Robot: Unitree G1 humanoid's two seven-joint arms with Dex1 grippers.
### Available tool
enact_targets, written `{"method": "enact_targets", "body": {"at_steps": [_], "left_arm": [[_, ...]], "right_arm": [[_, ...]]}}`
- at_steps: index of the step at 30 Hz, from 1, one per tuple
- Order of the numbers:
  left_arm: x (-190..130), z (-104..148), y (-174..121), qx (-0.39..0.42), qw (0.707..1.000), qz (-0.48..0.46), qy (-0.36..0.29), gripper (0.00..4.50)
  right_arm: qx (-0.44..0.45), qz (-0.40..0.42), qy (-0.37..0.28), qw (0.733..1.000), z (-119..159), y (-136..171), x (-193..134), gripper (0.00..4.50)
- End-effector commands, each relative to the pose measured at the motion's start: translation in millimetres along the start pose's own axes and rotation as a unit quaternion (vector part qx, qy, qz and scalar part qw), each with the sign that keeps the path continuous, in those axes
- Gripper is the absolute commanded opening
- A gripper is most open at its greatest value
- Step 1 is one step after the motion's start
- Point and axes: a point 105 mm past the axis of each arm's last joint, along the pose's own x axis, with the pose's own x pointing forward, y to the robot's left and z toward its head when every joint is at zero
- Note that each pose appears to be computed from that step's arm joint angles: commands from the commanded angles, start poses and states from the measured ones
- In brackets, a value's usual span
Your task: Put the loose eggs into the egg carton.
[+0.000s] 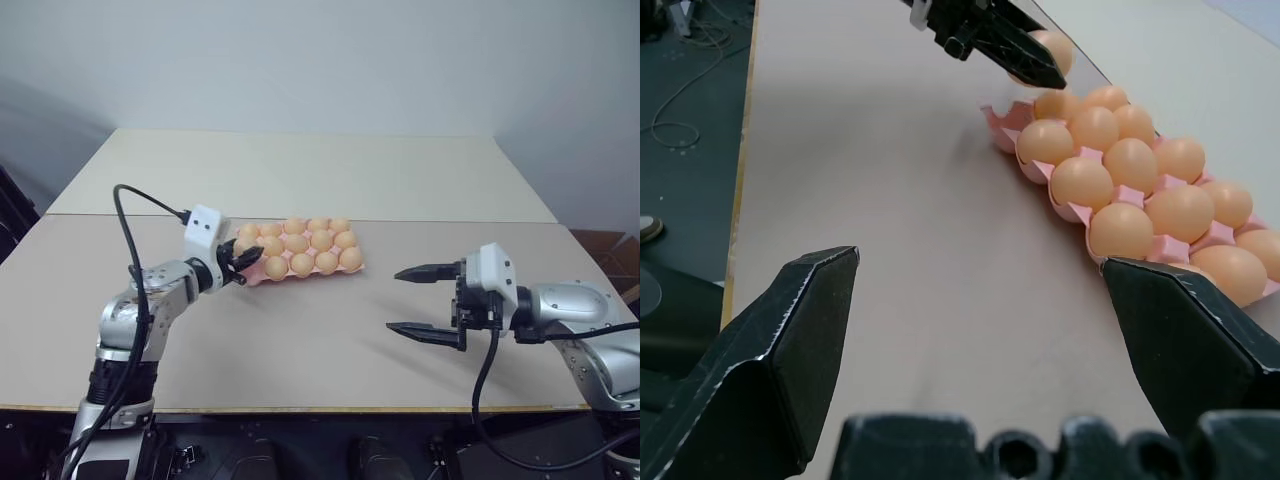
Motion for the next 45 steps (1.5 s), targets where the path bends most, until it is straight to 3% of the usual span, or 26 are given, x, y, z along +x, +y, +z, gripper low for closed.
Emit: {"method": "enact_targets", "body": {"at_steps": [1,6,14,20,30,37,45], "left_arm": [[-2.9,9.0,-5.2,0.020,1.000,-0.017,-0.011,2.90],[-6.3,18.2,2.4,0.025,0.999,-0.009,-0.023,4.47],[-51.1,51.4,29.1,0.086,0.992,-0.001,-0.095,4.47],[-100.4,35.0,49.2,0.086,0.993,0.021,-0.081,4.47],[-168.1,-7.4,19.8,0.067,0.997,-0.005,-0.038,4.47],[-191.8,-2.8,4.2,0.058,0.997,-0.033,-0.036,4.47],[-192.0,-1.1,-3.0,0.053,0.997,-0.038,-0.038,4.47]], "right_arm": [[-0.029,-0.014,-0.009,0.999,12.6,-1.9,-5.5,4.50],[-0.029,-0.017,-0.008,0.999,12.5,-2.1,-5.5,4.50],[-0.030,-0.013,-0.008,0.999,12.5,-3.4,-4.8,4.50],[-0.031,-0.014,-0.001,0.999,11.1,-11.2,-5.6,4.50],[-0.035,0.001,-0.008,0.999,9.3,-12.0,-1.9,4.50],[-0.033,0.017,-0.012,0.999,9.5,-12.5,-0.8,4.50],[-0.037,0.027,-0.012,0.999,9.6,-16.8,1.3,4.50]]}}
